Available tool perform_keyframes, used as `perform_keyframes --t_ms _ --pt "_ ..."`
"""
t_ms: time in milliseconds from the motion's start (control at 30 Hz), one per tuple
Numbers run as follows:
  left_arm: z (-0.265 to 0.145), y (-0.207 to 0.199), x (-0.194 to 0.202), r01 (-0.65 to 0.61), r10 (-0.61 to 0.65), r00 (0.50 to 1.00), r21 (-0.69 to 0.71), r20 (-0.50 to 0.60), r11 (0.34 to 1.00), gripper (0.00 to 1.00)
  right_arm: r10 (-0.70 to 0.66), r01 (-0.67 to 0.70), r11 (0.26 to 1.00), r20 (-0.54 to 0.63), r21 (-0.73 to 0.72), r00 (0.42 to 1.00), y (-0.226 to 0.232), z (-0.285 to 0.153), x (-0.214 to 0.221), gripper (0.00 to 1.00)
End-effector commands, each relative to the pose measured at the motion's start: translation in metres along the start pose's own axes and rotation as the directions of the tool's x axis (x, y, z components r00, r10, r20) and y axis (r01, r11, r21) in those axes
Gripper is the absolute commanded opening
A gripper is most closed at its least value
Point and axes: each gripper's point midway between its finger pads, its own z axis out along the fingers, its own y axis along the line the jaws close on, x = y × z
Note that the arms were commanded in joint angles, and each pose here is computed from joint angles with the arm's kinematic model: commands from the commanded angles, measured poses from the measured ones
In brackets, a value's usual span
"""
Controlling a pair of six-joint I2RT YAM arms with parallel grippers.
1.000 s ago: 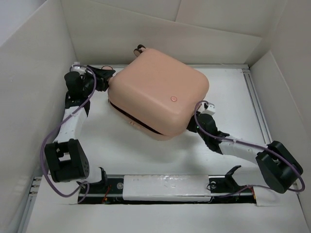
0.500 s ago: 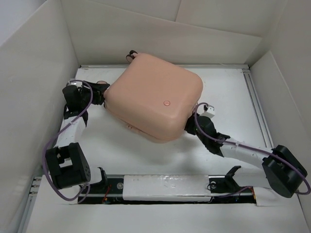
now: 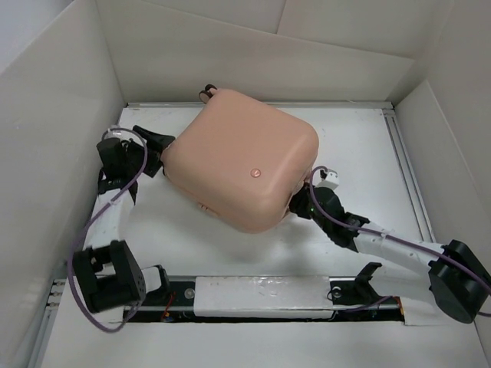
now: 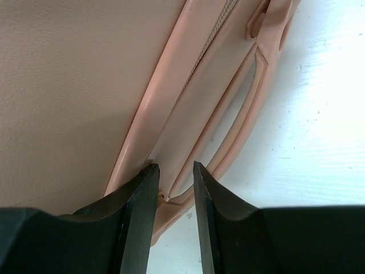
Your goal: Pack the luggage
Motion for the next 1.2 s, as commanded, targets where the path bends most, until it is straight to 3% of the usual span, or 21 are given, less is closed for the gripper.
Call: perform_keyframes --t_ms 0,133,300,333,400,433,467,500,567,633,733,767,800,833,900,1100,1167 --pt "-0.052 -0.073 -0.019 -0.250 0.235 0.960 0.086 0.155 0.964 0.97 0.041 -0.030 0.986 0.064 -0.165 0.997 0.052 -0.011 -0.028 0.43" --pt "-0.092 -0.102 -0.035 -0.281 0.244 0.918 0.077 0.314 0.957 1.00 0.021 -0.009 0.990 0.082 -0.138 0.996 0.048 -0.017 -0.039 0.47" --pt "-0.131 -0.114 -0.028 -0.354 0.301 0.863 0.061 0.406 0.933 1.00 -0.012 0.027 0.994 0.137 -0.108 0.990 0.045 -0.033 -0.064 0.48" --pt "-0.148 -0.124 -0.015 -0.401 0.327 0.843 0.093 0.426 0.912 0.88 -0.023 0.038 0.993 0.142 -0.110 0.990 0.046 -0.041 -0.068 0.46" --pt "-0.146 -0.098 0.009 -0.410 0.346 0.859 0.103 0.378 0.906 0.65 -0.045 0.060 0.995 0.171 -0.085 0.984 0.039 -0.047 -0.080 0.42" --pt "-0.146 -0.088 0.021 -0.411 0.349 0.869 0.116 0.352 0.904 0.53 -0.056 0.069 0.995 0.186 -0.066 0.981 0.033 -0.050 -0.085 0.38" --pt "-0.155 -0.082 0.036 -0.424 0.357 0.869 0.143 0.344 0.894 0.34 -0.061 0.075 0.995 0.207 -0.061 0.977 0.032 -0.054 -0.094 0.28" --pt "-0.140 -0.045 0.061 -0.387 0.349 0.906 0.137 0.239 0.912 0.28 -0.099 0.106 0.994 0.230 -0.018 0.968 0.020 -0.052 -0.104 0.21" --pt "-0.141 -0.021 0.088 -0.376 0.345 0.920 0.172 0.186 0.910 0.22 -0.144 0.142 0.989 0.235 0.028 0.961 0.008 -0.050 -0.115 0.00" --pt "-0.130 0.023 0.115 -0.328 0.317 0.944 0.144 0.094 0.934 0.22 -0.217 0.206 0.976 0.224 0.070 0.950 -0.006 -0.044 -0.125 0.00" --pt "-0.143 0.015 0.130 -0.330 0.318 0.944 0.234 0.089 0.914 0.26 -0.291 0.276 0.956 0.208 0.097 0.934 -0.020 -0.028 -0.135 0.00" --pt "-0.145 0.019 0.131 -0.328 0.317 0.945 0.207 0.083 0.922 0.29 -0.303 0.299 0.953 0.180 0.051 0.936 -0.016 -0.023 -0.129 0.03" --pt "-0.145 0.021 0.134 -0.332 0.324 0.943 0.209 0.070 0.920 0.30 -0.324 0.322 0.946 0.165 0.037 0.932 -0.017 -0.015 -0.128 0.16" --pt "-0.146 0.019 0.138 -0.332 0.328 0.943 0.224 0.054 0.916 0.32 -0.356 0.356 0.934 0.153 0.031 0.922 -0.019 -0.011 -0.126 0.20" --pt "-0.141 0.031 0.143 -0.305 0.307 0.951 0.213 0.022 0.928 0.33 -0.368 0.370 0.929 0.146 0.015 0.918 -0.022 -0.006 -0.128 0.21" --pt "-0.123 0.047 0.147 -0.263 0.273 0.962 0.212 -0.020 0.941 0.38 -0.409 0.422 0.904 0.159 -0.063 0.899 -0.021 0.008 -0.121 0.43" --pt "-0.119 0.044 0.140 -0.268 0.274 0.962 0.204 -0.001 0.941 0.38 -0.418 0.430 0.901 0.148 -0.059 0.896 -0.025 0.016 -0.118 0.44"
